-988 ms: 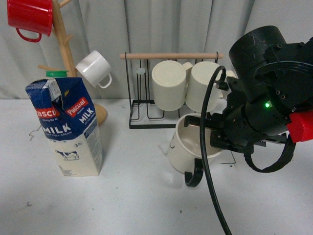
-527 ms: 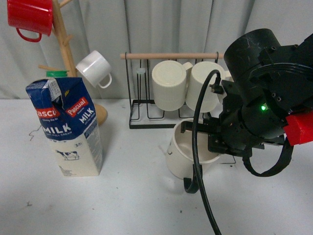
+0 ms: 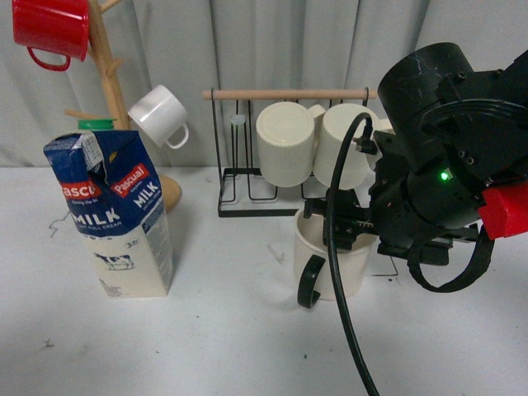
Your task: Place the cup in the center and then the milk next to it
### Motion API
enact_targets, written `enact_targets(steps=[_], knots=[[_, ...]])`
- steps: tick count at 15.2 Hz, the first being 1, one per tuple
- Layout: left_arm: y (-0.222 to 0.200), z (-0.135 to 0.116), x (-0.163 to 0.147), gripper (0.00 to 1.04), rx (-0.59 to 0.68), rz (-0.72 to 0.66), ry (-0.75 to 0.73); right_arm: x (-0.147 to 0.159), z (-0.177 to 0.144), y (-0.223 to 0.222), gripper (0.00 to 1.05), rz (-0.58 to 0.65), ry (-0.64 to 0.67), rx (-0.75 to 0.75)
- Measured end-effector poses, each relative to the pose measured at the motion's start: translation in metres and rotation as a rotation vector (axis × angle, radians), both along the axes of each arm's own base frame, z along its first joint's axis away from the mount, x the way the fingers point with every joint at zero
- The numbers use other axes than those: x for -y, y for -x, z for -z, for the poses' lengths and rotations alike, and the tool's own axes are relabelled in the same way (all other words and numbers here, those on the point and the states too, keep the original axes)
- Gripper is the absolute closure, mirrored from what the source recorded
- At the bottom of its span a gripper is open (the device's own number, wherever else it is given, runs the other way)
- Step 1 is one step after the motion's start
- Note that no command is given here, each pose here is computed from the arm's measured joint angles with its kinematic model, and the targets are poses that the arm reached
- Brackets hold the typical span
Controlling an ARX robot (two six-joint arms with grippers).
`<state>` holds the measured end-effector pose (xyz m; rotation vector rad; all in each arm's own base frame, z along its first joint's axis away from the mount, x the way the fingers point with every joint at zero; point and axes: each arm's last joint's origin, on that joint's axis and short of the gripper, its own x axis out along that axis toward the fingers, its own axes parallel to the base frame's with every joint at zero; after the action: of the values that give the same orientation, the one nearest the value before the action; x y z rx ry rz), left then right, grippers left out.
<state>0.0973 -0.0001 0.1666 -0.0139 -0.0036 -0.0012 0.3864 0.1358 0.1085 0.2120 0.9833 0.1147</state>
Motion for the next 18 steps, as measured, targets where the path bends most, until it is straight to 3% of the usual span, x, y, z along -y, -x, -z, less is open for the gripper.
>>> enact_targets(steps=[3,6,7,8,11,12,13,14,18], knots=[[0.0,0.0,0.0,0.07,0.0,0.0,0.0,0.008,-0.027,-0.004,0.04,0.02,-0.072,0.094],[0.0,0.0,0.0,0.07,0.0,0.0,0.0,0.026,-0.065,0.012,0.06,0.027,-0.163,0.286],[0.0,0.0,0.0,0.07,0.0,0.0,0.0,0.034,-0.076,0.021,0.13,0.069,-0.124,0.533],[0.0,0.0,0.0,0.07,0.0,0.0,0.0,0.052,-0.085,0.045,0.25,0.136,-0.004,0.75],[0.0,0.0,0.0,0.07,0.0,0.0,0.0,0.093,-0.111,0.105,0.51,0.173,0.147,0.998],[0.0,0.0,0.0,0.07,0.0,0.0,0.0,0.1,-0.116,0.122,0.62,0.173,0.165,1.049],[0.0,0.0,0.0,0.07,0.0,-0.001,0.0,0.106,-0.086,0.149,0.87,0.114,0.198,0.961],[0.0,0.0,0.0,0.07,-0.001,-0.001,0.0,0.111,-0.077,0.161,1.0,0.11,0.209,0.939],[0.0,0.0,0.0,0.07,0.0,0.0,0.0,0.123,-0.072,0.196,1.03,0.115,0.21,0.967]])
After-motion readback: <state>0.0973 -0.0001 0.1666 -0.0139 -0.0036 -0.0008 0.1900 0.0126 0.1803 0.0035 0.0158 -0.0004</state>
